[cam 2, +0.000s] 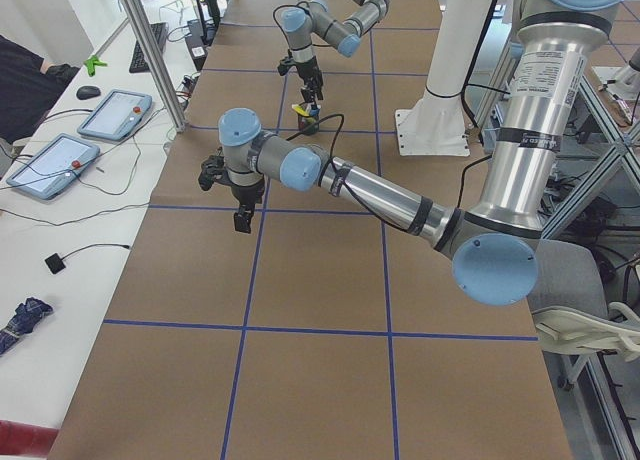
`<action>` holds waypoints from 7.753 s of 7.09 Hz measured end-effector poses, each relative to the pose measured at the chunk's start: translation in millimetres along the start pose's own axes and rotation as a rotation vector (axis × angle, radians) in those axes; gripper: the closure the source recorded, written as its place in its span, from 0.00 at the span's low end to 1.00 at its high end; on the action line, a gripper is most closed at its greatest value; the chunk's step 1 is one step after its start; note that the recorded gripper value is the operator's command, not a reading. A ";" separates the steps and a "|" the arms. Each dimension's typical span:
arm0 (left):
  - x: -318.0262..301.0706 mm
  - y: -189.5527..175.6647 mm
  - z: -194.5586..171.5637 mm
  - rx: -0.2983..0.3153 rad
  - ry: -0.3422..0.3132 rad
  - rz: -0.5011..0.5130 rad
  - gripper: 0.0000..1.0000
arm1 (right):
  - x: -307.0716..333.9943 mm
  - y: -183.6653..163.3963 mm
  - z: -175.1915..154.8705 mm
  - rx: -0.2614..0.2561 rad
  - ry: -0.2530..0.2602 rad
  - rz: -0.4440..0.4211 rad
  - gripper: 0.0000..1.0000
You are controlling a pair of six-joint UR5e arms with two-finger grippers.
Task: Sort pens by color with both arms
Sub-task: 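Lower the right gripper and grasp the blue marker in the cup, then lift the blue marker out and carry it farther from the robot, then lower the blue marker onto the table and open the right gripper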
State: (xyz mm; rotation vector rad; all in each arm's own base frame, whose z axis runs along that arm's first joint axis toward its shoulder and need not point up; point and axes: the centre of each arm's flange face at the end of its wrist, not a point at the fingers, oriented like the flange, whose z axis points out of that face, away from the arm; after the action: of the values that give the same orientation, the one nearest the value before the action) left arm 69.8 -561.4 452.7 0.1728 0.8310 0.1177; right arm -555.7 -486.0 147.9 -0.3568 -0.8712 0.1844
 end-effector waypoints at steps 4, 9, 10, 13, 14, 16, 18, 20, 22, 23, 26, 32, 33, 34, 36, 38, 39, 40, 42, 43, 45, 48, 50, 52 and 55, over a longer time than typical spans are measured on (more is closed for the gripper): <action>0.3 0.0 -0.3 0.000 0.000 0.000 0.00 | 0.1 -9.0 11.8 -0.001 -0.008 -0.027 0.40; 0.5 0.1 -0.3 0.000 0.002 0.000 0.00 | 5.9 -9.0 14.3 -0.011 -0.007 -0.025 0.57; 0.6 0.1 -0.3 -0.001 0.003 0.000 0.00 | 7.2 -9.5 15.5 -0.010 -0.005 -0.023 0.60; 2.6 1.4 0.3 -0.010 0.031 -0.001 0.00 | 7.2 -8.7 15.4 -0.008 -0.006 -0.022 0.59; 2.7 1.5 0.5 -0.011 0.034 -0.001 0.00 | 6.7 -8.0 14.6 -0.009 -0.007 -0.022 0.58; 2.2 1.5 1.1 -0.012 0.035 0.000 0.00 | 5.3 -4.5 10.6 -0.011 -0.015 -0.027 0.58; 1.4 1.4 1.9 -0.013 0.034 -0.001 0.00 | 5.3 -3.2 10.7 -0.010 -0.016 -0.029 0.58; 1.2 1.4 2.2 -0.014 0.034 -0.001 0.00 | 5.1 -0.3 15.7 -0.012 -0.011 -0.035 0.66; 0.9 1.4 2.4 -0.015 0.034 -0.002 0.00 | 5.0 1.2 18.3 -0.012 -0.007 -0.038 0.85; 0.7 1.4 2.6 -0.015 0.034 -0.002 0.00 | 5.7 1.3 19.2 -0.011 -0.006 -0.038 0.93; 0.7 1.4 2.6 -0.015 0.034 -0.002 0.00 | 11.7 1.5 18.3 -0.008 -0.009 -0.039 1.00; 3.5 1.7 -0.9 -0.009 0.035 0.004 0.00 | 35.6 48.4 -62.3 -0.067 -0.111 -0.069 1.00; 3.4 1.6 -1.2 -0.008 0.035 0.004 0.00 | 38.7 59.6 -78.0 -0.087 -0.122 -0.070 1.00; 3.8 1.7 -1.6 -0.008 0.036 0.004 0.00 | 41.1 68.9 -93.9 -0.098 -0.141 -0.080 1.00; 4.3 2.0 -2.1 -0.007 0.037 0.001 0.00 | 44.5 65.7 -126.3 -0.041 -0.183 -0.098 1.00; 2.8 1.5 0.5 -0.012 0.036 -0.003 0.00 | 48.4 32.2 -154.3 0.184 -0.243 -0.163 1.00; 2.0 1.2 1.4 -0.014 0.036 -0.005 0.00 | 50.5 5.1 -162.0 0.296 -0.261 -0.190 1.00; 1.2 1.0 2.3 -0.016 0.035 -0.006 0.00 | 52.8 -29.9 -164.5 0.402 -0.263 -0.218 1.00; -0.8 0.4 4.5 -0.020 0.034 -0.010 0.00 | 58.5 -109.3 -144.5 0.573 -0.223 -0.241 1.00; -1.7 -0.6 5.7 -0.022 0.034 -0.012 0.00 | 55.5 -146.6 -125.7 0.644 -0.202 -0.245 1.00; -2.4 -2.8 6.8 -0.023 0.032 -0.013 0.00 | 50.0 -194.1 -80.0 0.720 -0.144 -0.288 1.00; -2.5 -3.8 7.2 -0.024 0.032 -0.015 0.00 | 47.3 -199.1 -12.8 0.750 -0.036 -0.339 1.00; -3.1 -6.9 8.7 -0.025 0.031 -0.016 0.00 | 50.6 -203.9 16.3 0.765 0.012 -0.384 1.00; -0.3 -12.1 7.3 -0.021 0.032 -0.014 0.00 | 56.9 -212.1 36.8 0.781 0.026 -0.415 1.00; 1.8 -22.6 8.2 -0.020 0.033 -0.012 0.00 | 58.7 -212.7 51.5 0.810 0.063 -0.446 0.00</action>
State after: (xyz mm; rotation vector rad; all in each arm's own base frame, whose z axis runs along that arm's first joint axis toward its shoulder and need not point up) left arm 77.9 -584.1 452.4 0.1476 0.8630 0.1175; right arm -555.5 -653.3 300.7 0.5825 -0.7269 0.0974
